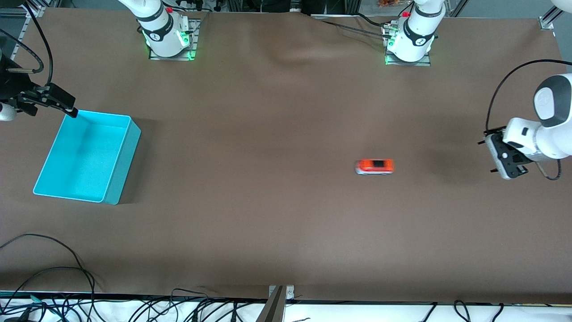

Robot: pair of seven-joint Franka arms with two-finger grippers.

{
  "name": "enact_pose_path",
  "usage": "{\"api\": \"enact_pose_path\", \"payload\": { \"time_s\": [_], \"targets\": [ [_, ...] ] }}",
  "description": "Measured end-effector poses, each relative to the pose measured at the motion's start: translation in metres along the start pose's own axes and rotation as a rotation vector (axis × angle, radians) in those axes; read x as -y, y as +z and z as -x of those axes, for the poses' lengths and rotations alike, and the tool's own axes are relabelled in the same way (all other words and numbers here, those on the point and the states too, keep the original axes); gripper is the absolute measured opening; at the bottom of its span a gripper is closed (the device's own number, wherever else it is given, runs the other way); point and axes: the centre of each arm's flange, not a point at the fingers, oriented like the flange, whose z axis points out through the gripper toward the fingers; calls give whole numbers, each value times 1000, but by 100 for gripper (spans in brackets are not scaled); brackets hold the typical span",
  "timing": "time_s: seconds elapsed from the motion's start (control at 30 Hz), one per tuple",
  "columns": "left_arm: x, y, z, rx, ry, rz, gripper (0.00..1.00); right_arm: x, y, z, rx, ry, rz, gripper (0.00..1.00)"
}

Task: Wind up bus and store in blue box

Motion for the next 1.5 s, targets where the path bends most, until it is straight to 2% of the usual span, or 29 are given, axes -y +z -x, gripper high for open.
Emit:
{"api": "enact_pose_path", "payload": {
  "time_s": [0.37, 0.7, 1.13, 1.5],
  "targets": [
    [-19, -19, -74, -3, -182, -17, 100, 0, 0, 0, 0, 0, 0, 100],
    [-40, -76, -137, -7, -389, -49, 100, 0, 0, 0, 1, 0, 0, 100],
    [-68, -144, -191, -68, -687, -104, 100, 0, 0, 0, 2, 0, 0, 100],
    [-83, -183, -202, -105, -856, -107, 100, 0, 0, 0, 3, 0, 0, 100]
  ]
}}
